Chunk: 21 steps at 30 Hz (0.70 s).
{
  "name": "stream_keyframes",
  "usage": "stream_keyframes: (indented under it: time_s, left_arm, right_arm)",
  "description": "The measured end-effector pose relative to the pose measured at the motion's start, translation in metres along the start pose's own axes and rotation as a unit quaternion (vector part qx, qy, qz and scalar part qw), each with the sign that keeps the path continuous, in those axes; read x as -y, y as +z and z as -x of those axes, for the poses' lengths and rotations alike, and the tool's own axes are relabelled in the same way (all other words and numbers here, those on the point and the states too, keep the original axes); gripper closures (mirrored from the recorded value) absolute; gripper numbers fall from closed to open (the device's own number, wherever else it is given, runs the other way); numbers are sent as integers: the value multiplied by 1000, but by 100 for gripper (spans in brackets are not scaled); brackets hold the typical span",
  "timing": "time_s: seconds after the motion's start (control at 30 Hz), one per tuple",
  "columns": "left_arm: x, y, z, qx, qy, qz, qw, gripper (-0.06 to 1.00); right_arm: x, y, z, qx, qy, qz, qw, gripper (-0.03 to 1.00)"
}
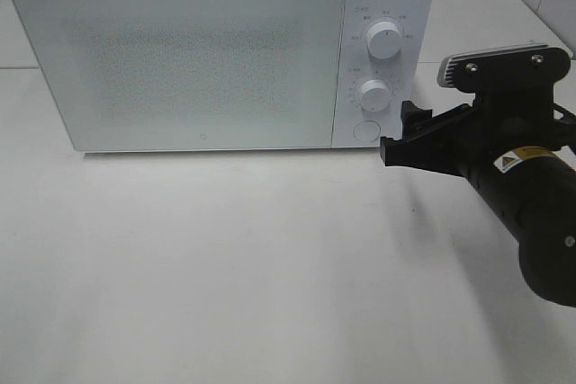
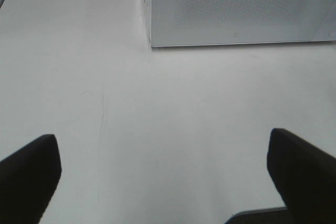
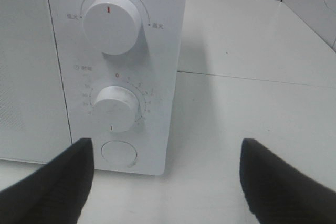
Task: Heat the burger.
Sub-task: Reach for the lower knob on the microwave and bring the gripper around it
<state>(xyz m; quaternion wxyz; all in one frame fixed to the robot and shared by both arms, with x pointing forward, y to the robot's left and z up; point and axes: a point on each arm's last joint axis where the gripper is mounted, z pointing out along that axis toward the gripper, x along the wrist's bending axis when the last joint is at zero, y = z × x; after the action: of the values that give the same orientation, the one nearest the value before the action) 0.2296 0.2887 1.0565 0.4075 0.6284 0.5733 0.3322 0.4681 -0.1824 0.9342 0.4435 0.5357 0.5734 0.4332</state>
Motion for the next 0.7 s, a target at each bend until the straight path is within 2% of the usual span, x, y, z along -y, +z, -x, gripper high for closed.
stream_keyframes:
  time_s: [0.7]
  left_arm:
    - [0, 0, 0, 0, 0, 0, 1000, -4]
  right_arm:
    - [8, 63, -45, 7, 16, 4, 1000, 21]
